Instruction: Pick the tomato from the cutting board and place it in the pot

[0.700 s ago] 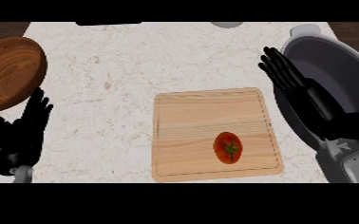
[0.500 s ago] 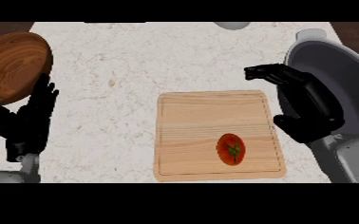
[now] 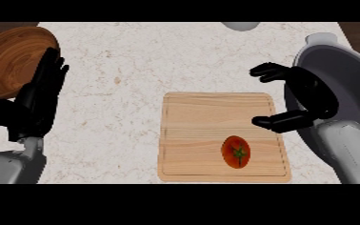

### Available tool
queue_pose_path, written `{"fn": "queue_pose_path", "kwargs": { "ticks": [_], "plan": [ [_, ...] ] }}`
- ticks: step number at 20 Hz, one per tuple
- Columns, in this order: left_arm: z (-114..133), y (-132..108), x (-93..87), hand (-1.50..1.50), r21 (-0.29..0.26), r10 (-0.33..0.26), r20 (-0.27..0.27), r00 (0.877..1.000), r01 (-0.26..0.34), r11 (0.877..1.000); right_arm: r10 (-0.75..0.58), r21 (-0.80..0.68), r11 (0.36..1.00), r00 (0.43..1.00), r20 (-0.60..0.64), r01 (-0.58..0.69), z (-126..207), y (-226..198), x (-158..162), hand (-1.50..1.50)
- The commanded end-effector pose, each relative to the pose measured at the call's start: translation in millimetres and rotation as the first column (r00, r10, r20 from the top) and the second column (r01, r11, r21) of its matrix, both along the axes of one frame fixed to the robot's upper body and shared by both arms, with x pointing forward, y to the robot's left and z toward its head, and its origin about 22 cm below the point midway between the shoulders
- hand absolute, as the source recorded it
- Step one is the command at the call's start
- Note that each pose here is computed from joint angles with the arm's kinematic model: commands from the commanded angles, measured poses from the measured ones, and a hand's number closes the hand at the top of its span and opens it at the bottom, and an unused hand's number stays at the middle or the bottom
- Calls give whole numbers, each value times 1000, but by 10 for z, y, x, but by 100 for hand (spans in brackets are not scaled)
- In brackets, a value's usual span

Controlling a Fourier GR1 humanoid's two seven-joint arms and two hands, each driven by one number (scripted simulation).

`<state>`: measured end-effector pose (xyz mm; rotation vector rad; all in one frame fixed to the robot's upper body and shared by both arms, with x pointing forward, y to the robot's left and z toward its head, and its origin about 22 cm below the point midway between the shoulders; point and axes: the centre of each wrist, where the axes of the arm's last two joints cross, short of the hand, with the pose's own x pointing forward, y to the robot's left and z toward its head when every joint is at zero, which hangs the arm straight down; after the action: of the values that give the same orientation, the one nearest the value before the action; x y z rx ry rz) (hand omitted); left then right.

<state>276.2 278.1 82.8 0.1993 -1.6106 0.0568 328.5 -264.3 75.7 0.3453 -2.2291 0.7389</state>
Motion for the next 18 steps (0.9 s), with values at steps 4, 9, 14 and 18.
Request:
{"fn": "queue_pose_path", "kwargs": {
  "ticks": [4,9,14,18],
  "plan": [
    [48,-46,27,0,-19,-25,5,1000,26,999,158,-21,987,976,146,-157,-174,-307,222,-150],
    [-123,36,56,0,1,24,1,1000,-24,1000,267,-333,916,959,89,-224,300,-436,96,-150],
    [5,139,103,0,-12,0,-5,1000,0,1000,311,-625,754,948,69,-202,362,-115,-16,-150],
    [15,-15,139,0,-8,19,7,1000,-19,1000,343,-771,612,937,59,-176,407,68,-261,-150]
  ]
}}
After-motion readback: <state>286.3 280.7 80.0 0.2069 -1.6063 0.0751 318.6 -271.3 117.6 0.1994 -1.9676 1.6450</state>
